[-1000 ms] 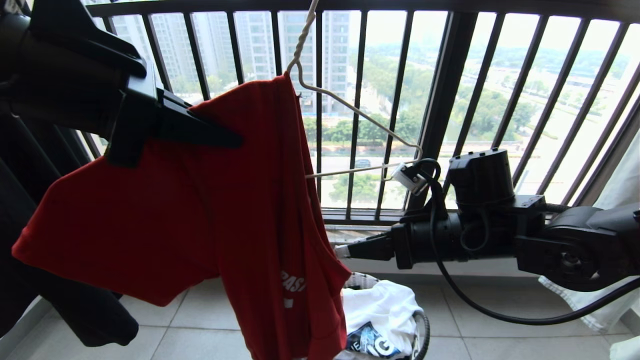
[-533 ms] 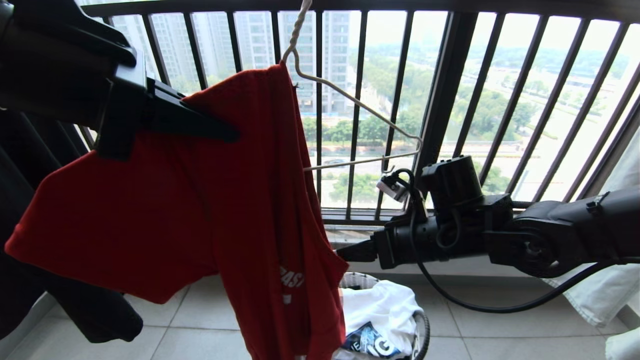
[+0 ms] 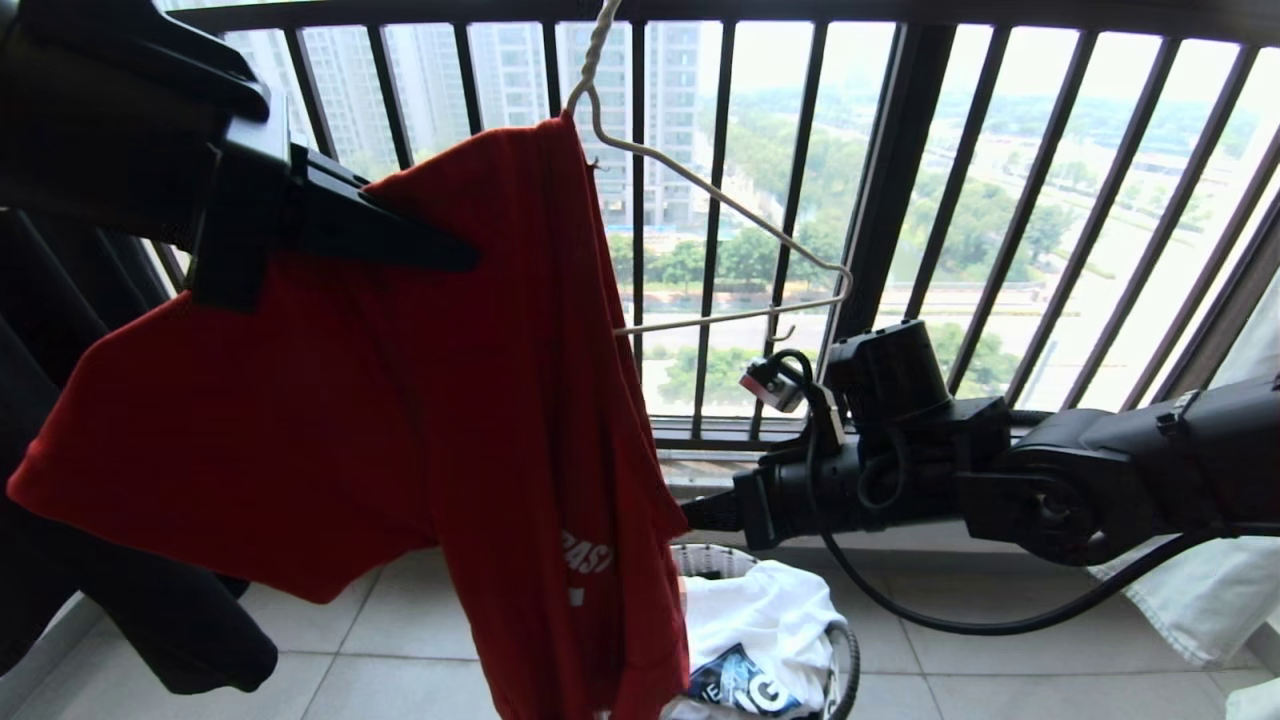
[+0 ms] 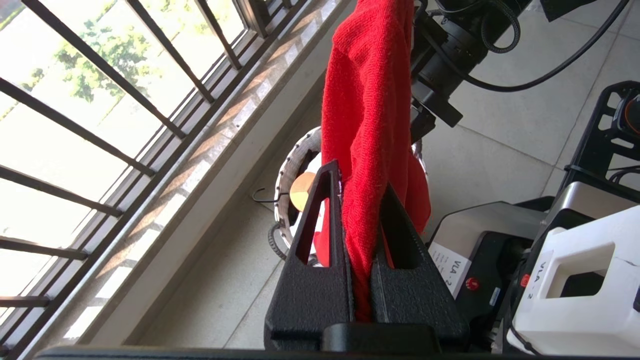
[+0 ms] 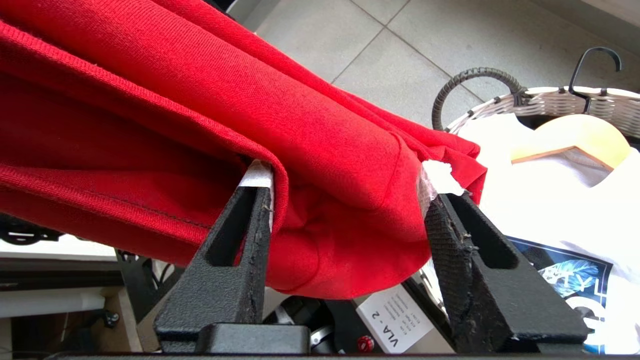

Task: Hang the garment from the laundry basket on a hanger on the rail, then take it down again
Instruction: Hang the clothes on the clothes rack

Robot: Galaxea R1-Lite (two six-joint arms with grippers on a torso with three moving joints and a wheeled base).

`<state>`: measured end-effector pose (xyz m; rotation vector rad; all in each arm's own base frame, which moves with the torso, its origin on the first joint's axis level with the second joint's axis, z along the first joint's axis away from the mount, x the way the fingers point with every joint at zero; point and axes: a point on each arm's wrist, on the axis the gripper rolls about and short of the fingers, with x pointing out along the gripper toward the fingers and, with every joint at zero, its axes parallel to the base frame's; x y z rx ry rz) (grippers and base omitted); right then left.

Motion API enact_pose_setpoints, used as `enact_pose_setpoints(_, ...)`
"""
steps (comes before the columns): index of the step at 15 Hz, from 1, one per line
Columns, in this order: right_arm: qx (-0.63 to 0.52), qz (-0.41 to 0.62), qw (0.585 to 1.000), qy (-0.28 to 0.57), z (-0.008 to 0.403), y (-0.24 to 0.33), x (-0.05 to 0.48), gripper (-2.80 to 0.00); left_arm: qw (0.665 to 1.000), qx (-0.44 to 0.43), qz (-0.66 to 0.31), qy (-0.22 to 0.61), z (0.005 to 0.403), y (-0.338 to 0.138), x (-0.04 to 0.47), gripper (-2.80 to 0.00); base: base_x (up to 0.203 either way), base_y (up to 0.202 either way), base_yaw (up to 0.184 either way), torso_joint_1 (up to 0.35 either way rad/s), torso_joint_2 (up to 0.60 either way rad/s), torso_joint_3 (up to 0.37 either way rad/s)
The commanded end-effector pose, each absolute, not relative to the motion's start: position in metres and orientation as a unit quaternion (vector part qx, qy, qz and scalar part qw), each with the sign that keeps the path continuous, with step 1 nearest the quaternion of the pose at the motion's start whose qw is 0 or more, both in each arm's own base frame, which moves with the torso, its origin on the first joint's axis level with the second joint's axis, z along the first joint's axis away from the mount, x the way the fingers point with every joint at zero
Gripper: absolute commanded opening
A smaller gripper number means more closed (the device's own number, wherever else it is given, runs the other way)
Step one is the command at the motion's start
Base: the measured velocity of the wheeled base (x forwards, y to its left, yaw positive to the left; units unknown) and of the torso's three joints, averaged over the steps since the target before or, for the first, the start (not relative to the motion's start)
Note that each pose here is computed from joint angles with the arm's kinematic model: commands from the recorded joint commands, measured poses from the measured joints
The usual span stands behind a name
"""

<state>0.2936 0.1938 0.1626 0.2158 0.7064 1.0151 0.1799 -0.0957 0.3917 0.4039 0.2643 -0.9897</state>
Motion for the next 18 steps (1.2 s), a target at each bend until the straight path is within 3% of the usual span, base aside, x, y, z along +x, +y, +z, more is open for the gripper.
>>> enact_pose_setpoints(1,0.103,0.474,0.811,0.327,0.164,0.192,0.295,-2.8,0.851,0.193,-0.472,0.126,0.392,-0.096,0.179,-2.8,0.0,0.0,0.0,0.0,0.0,0.0)
enact_pose_setpoints(18,0.133,0.398,0.867,0.269,0.187,0.134,0.347,-2.8,0.847,0.195,-0.476,0.134,0.386,-0.092,0.169,-2.8,0.0,0.0,0.0,0.0,0.0,0.0)
